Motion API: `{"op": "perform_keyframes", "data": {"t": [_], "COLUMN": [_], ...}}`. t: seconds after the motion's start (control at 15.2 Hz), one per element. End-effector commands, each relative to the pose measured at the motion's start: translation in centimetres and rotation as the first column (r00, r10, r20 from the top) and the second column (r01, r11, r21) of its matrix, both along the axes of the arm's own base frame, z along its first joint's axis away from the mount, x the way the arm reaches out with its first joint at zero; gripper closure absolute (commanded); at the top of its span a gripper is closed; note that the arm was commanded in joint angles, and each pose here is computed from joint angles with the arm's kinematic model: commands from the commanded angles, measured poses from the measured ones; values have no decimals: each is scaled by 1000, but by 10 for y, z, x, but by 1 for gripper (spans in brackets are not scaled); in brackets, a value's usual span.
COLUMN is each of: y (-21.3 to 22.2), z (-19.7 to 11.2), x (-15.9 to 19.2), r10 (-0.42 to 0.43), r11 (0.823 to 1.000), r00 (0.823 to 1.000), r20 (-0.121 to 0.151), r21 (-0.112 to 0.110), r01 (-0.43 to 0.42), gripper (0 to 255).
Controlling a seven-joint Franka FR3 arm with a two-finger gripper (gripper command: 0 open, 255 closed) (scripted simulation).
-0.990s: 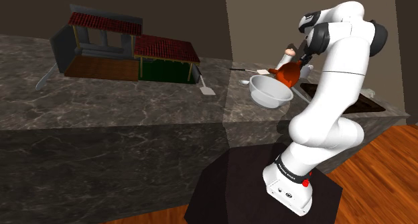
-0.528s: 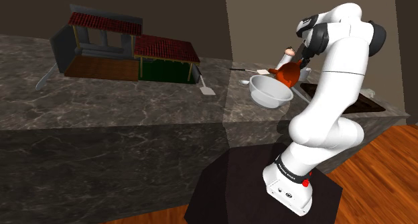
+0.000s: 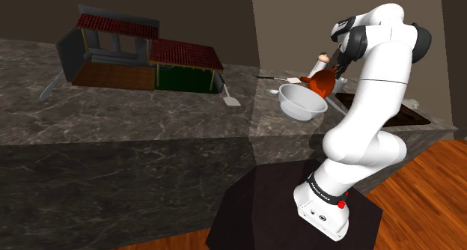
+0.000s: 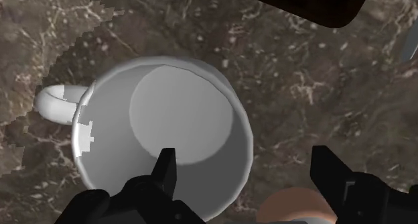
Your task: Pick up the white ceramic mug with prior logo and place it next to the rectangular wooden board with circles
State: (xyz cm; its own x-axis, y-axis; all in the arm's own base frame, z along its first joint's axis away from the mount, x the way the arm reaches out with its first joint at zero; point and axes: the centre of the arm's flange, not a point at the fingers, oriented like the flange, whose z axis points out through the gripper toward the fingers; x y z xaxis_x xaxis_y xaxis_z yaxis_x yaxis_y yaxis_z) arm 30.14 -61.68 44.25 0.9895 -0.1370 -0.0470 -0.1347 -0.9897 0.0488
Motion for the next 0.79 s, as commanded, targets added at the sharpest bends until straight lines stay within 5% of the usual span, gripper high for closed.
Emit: {"op": "perform_keyframes", "data": {"t": [0.0, 0.33, 0.73], "y": [0, 2, 2], "z": [0, 50, 50], "x": [0, 3, 3], "r10": [0, 0, 0], "r11": [1000, 1000, 1000], "r00": [1000, 1000, 1000], "r20": [0, 0, 0], "r21": [0, 0, 0], "r01": [0, 0, 0], "gripper": [0, 0, 0]}}
